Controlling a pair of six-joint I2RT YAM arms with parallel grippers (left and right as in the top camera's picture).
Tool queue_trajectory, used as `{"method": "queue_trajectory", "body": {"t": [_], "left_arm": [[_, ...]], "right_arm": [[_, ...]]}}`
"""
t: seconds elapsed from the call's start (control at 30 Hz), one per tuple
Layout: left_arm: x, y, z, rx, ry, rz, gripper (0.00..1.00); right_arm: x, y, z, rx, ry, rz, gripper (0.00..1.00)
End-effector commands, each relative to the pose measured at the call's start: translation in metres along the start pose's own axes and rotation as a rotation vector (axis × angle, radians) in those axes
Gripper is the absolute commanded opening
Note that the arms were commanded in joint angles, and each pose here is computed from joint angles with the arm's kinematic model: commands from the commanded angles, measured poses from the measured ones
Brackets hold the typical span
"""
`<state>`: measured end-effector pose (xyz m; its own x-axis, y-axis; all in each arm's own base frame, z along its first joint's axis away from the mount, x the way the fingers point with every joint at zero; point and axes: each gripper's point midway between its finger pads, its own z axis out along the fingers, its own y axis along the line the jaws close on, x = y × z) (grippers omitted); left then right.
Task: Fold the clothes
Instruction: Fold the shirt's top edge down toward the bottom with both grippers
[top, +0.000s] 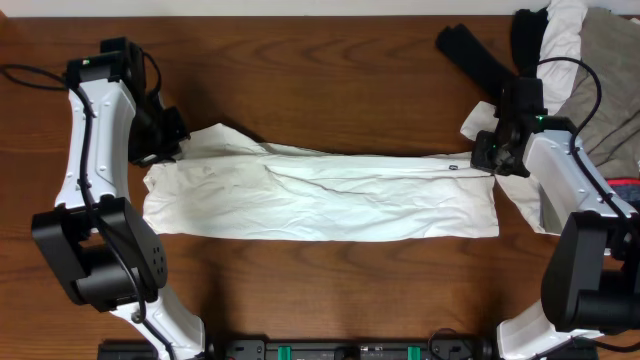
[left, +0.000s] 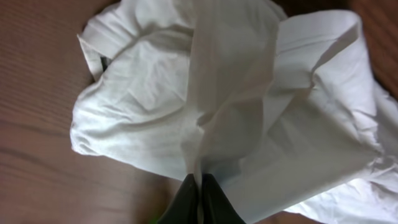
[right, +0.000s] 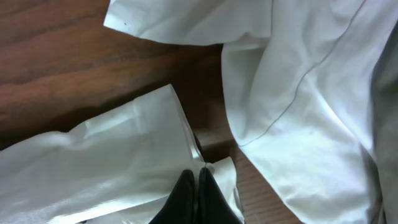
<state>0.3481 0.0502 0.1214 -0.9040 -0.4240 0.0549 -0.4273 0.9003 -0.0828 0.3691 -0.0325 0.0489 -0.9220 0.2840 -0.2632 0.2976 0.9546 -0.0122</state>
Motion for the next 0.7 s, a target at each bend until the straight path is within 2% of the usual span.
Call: {"method": "queue_trajectory", "body": {"t": [0.0,0.17,0.67], "left_arm": [[0.010,0.011,0.006,-0.044,0.033,-0.010,0.06],[0.020,0.021,0.018,-0.088,0.071,-0.012,0.06],[0.032,0.031,0.029,-0.135,0.118,-0.013,0.06]], "right_arm": [[-0.003,-0.008,-0.006,0.024,-0.013,0.018,0.03],[0.006,-0.010,-0.006,0.033,0.024,0.015,0.12],[0.010,-0.003,-0.006,-0.008,0.043,-0.003,0.15]]}}
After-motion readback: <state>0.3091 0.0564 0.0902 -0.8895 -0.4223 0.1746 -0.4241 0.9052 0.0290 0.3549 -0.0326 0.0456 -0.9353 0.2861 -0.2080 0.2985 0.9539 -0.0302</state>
